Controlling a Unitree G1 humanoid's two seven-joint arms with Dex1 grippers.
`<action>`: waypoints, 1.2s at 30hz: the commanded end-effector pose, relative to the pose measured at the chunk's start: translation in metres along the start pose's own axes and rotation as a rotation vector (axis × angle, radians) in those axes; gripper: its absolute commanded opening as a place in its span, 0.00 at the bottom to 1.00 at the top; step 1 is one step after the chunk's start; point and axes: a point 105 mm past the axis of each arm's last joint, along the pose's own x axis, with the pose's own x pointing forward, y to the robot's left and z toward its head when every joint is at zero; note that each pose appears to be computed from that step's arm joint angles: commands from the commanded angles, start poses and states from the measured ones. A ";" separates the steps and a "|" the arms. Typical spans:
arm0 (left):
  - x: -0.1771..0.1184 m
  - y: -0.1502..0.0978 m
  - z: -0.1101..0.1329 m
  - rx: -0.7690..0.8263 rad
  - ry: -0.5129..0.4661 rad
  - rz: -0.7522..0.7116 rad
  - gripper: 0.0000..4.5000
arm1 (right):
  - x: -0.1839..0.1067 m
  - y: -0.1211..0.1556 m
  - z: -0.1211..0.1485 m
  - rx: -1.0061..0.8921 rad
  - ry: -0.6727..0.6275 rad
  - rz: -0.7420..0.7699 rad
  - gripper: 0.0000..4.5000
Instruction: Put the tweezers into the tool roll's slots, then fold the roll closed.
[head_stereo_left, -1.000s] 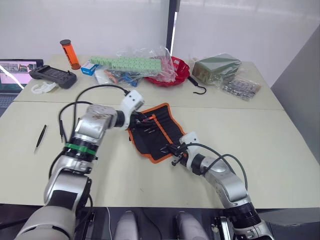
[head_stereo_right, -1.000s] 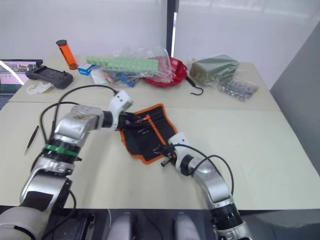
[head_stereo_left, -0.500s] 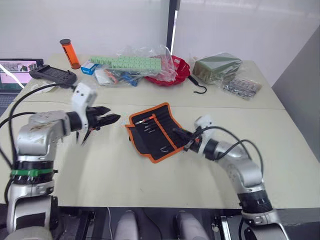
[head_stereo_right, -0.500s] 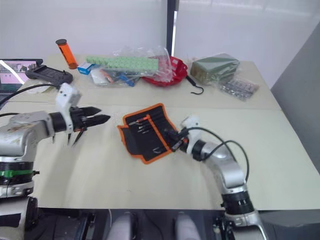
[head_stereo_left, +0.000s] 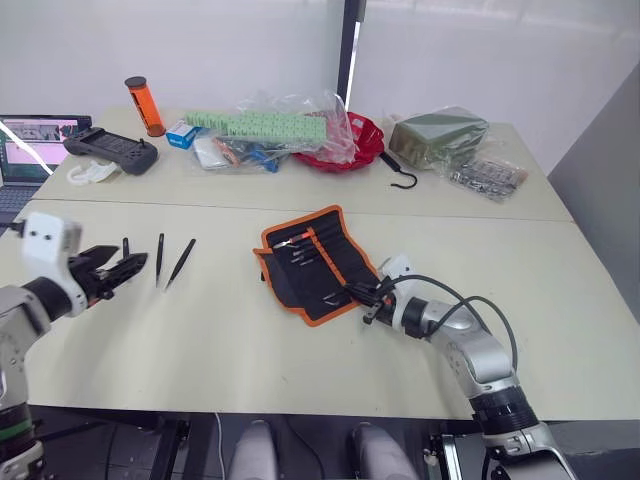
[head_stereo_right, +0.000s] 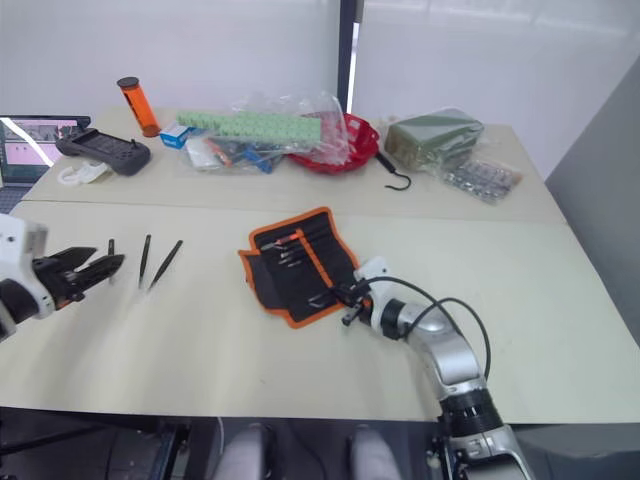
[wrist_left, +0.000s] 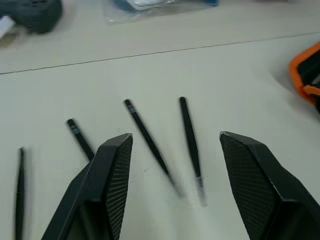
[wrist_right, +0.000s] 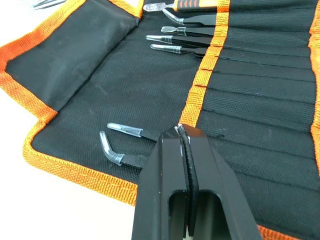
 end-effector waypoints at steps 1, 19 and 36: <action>-0.017 0.018 0.006 -0.012 -0.060 0.114 0.66 | 0.000 0.003 -0.017 0.012 0.057 -0.020 0.00; -0.113 0.048 -0.095 -0.131 -0.017 0.461 0.66 | 0.007 0.012 -0.028 0.016 0.110 0.058 0.00; -0.046 0.075 -0.074 -0.093 -0.009 0.383 0.66 | 0.005 0.013 -0.027 0.024 0.099 0.029 0.00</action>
